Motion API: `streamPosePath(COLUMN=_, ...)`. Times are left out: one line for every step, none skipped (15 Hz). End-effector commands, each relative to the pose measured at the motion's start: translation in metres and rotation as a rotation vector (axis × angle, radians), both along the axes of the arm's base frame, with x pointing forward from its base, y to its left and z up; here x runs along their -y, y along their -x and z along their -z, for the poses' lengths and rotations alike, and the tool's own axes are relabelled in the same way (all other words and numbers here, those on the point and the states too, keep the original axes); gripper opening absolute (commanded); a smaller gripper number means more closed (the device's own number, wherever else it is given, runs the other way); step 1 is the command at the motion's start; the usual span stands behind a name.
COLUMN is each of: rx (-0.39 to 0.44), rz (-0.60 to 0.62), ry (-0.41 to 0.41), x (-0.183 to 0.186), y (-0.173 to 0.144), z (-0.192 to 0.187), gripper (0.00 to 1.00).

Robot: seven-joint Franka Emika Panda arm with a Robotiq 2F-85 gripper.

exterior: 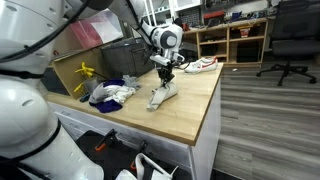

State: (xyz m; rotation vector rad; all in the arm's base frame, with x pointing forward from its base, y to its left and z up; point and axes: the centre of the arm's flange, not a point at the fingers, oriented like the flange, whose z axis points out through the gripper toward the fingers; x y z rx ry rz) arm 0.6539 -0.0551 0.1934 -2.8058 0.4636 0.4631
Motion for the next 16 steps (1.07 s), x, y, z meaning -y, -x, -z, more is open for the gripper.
streamPosePath(rx=0.049, rz=0.008, ry=0.038, x=-0.002, y=-0.006, z=-0.001, gripper=0.51)
streamPosePath(rx=0.067, rz=0.01, ry=0.034, x=-0.001, y=-0.008, z=-0.005, gripper=0.58)
streamPosePath(rx=0.081, rz=0.011, ry=0.032, x=0.0, y=-0.009, z=-0.008, gripper=0.66)
streamPosePath(rx=0.095, rz=0.01, ry=0.025, x=0.0, y=-0.01, z=-0.013, gripper=0.73)
streamPosePath(rx=0.109, rz=0.009, ry=0.019, x=0.0, y=-0.01, z=-0.017, gripper=0.79)
streamPosePath(rx=0.124, rz=0.001, ry=0.008, x=0.0, y=-0.01, z=-0.023, gripper=0.88)
streamPosePath(rx=0.138, rz=-0.012, ry=-0.004, x=-0.002, y=-0.009, z=-0.029, gripper=0.95)
streamPosePath(rx=0.154, rz=-0.028, ry=-0.02, x=-0.004, y=-0.008, z=-0.037, gripper=0.99)
streamPosePath(rx=0.167, rz=-0.041, ry=-0.032, x=-0.006, y=-0.007, z=-0.045, gripper=1.0)
streamPosePath(rx=0.18, rz=-0.058, ry=-0.05, x=-0.007, y=-0.006, z=-0.053, gripper=1.0)
streamPosePath(rx=0.193, rz=-0.072, ry=-0.068, x=-0.008, y=-0.006, z=-0.062, gripper=1.0)
streamPosePath(rx=0.206, rz=-0.086, ry=-0.083, x=-0.01, y=-0.006, z=-0.071, gripper=1.0)
streamPosePath(rx=0.216, rz=-0.101, ry=-0.091, x=-0.011, y=-0.005, z=-0.078, gripper=1.0)
streamPosePath(rx=0.214, rz=-0.121, ry=-0.096, x=-0.01, y=-0.004, z=-0.087, gripper=1.0)
streamPosePath(rx=0.204, rz=-0.141, ry=-0.085, x=-0.007, y=-0.001, z=-0.095, gripper=1.0)
streamPosePath(rx=0.172, rz=-0.165, ry=-0.076, x=-0.001, y=0.002, z=-0.104, gripper=1.0)
